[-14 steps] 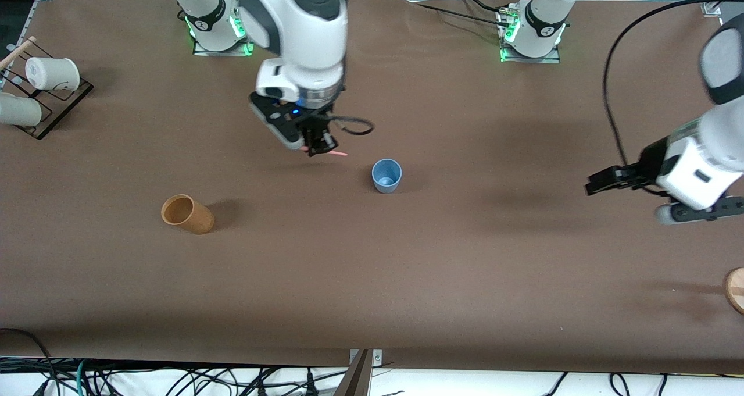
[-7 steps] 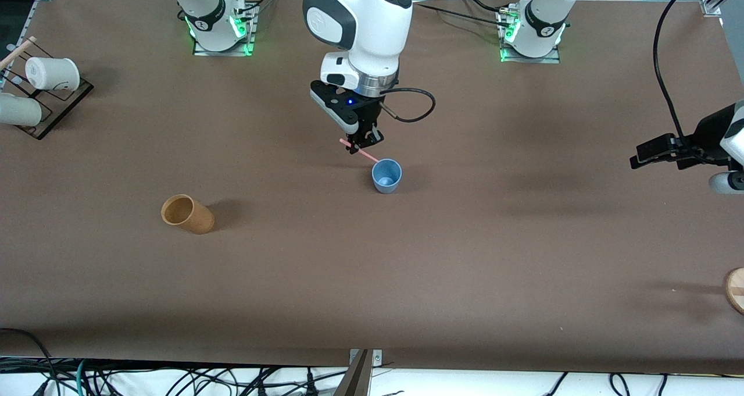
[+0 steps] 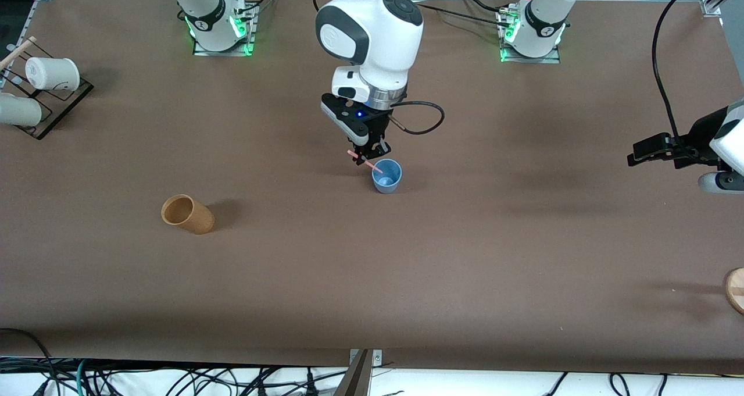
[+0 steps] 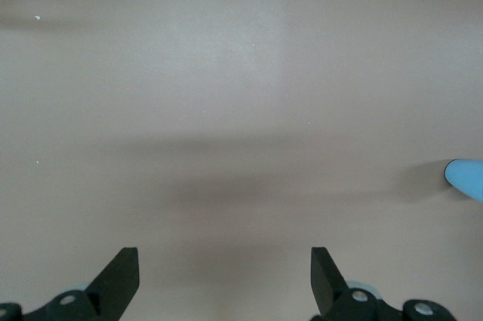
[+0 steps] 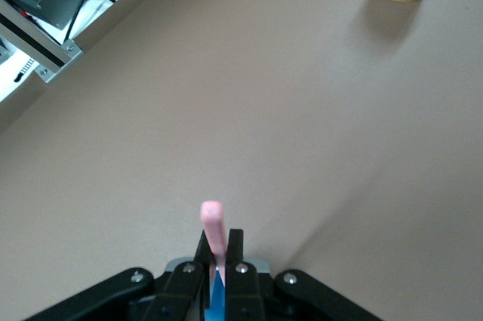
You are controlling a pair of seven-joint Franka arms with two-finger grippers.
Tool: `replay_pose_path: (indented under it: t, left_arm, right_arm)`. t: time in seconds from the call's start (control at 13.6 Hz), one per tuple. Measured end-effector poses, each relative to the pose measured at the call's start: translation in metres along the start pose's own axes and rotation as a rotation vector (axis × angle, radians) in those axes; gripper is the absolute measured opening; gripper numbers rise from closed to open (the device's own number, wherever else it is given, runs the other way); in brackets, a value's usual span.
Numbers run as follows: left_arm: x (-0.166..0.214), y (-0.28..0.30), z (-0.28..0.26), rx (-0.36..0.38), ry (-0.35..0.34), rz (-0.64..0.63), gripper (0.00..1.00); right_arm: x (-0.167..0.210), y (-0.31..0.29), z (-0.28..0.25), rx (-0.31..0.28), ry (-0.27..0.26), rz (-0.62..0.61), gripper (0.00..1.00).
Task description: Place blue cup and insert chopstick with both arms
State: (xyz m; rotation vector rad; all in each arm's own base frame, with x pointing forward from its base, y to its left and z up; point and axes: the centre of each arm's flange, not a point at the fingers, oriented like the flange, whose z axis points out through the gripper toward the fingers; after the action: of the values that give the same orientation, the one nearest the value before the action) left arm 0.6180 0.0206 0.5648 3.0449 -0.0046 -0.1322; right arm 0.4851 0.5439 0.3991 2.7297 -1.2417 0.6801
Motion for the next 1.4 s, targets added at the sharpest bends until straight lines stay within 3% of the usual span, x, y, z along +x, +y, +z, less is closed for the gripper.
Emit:
replay_pose_path:
  t: [0.15, 0.52, 0.74, 1.03, 1.18, 1.4]
  left_arm:
    - [0.0, 0.0, 0.0, 0.0, -0.001, 0.003, 1.0]
    - [-0.001, 0.003, -0.002, 0.082, -0.001, 0.029, 1.0]
    - [-0.002, 0.009, -0.002, 0.084, -0.002, 0.04, 1.0]
    - [-0.002, 0.009, -0.001, 0.084, -0.004, 0.04, 1.0]
    - [-0.002, 0.01, 0.0, 0.084, -0.005, 0.042, 1.0]
    - [-0.001, 0.014, 0.001, 0.084, -0.007, 0.049, 1.0]
  right_arm:
    - [-0.006, 0.0, 0.007, -0.002, 0.018, -0.01, 0.13]
    - [0.001, -0.005, -0.002, 0.027, 0.043, -0.015, 0.67]
    - [0.022, -0.009, -0.032, 0.06, 0.042, -0.075, 0.99]
    - [0.14, 0.012, -0.098, 0.032, -0.076, -0.17, 1.0]
    - [0.201, 0.026, -0.098, 0.01, -0.137, -0.224, 1.0]
    - [0.282, 0.054, -0.064, -0.068, -0.227, -0.381, 1.0]
